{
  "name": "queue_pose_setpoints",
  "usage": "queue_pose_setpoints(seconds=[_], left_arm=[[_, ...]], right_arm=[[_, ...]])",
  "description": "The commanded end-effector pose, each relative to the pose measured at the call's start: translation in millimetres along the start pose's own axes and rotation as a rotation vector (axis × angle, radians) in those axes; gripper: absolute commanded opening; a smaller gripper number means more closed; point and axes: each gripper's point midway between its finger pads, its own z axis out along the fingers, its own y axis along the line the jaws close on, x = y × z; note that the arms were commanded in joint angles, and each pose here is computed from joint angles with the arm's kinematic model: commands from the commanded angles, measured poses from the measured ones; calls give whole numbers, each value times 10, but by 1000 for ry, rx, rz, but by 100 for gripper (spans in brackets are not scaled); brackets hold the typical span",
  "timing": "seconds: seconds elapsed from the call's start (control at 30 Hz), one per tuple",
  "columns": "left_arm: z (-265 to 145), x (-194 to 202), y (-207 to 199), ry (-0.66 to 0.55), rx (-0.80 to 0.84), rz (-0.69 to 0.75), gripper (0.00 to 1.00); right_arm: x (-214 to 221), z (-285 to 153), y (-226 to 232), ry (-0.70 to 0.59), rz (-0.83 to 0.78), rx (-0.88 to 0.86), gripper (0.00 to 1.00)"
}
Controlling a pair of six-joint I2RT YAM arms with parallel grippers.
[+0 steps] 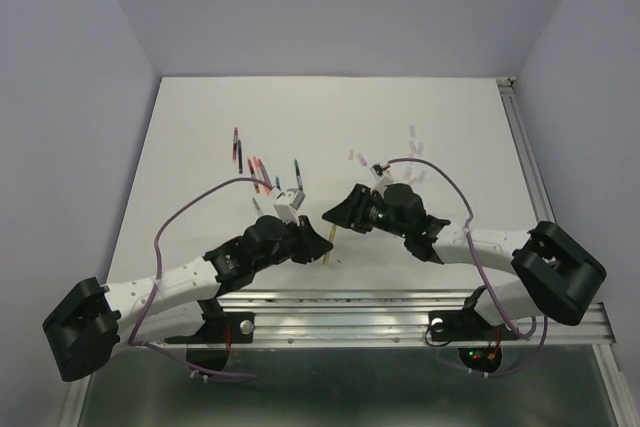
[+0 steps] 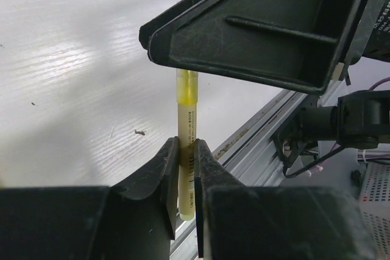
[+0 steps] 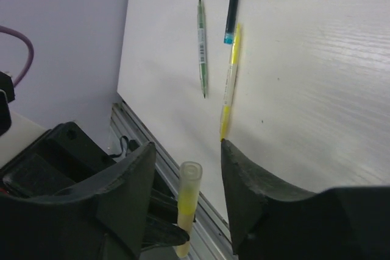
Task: Open the pen caps
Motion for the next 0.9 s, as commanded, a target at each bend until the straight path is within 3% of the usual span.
queue_pose_setpoints(seconds=[0.0, 0.13, 0.3, 0.4, 0.43, 0.47, 0.57, 0.7, 0.87], left_arm=[[-38, -91, -74, -39, 16, -20, 0], [-62, -190, -34, -79, -25, -37, 0], [-84, -239, -38, -93, -42, -52, 0], [-82, -246, -35, -93, -47, -46, 0], [-84, -267, -61, -95, -40, -45, 0], [-83, -261, -66, -91, -39, -44, 0], [-94, -258, -77, -85, -37, -49, 0], [-139, -240, -106, -77, -18, -42, 0], [-201, -48, -117, 6, 12, -43, 0]], right_arm=[[-177, 92, 360, -59, -21, -90, 46], [-128, 104, 345, -38, -22, -70, 35], [-72, 102, 351, -18, -40, -53, 34], [-60, 88, 390, -15, -52, -64, 24], [-67, 87, 396, -17, -54, -64, 13], [-77, 90, 386, -22, -55, -58, 9], [-111, 93, 355, -37, -65, -34, 1], [-260, 147, 302, -90, -112, 35, 1], [-761, 106, -54, -268, -180, 309, 1]])
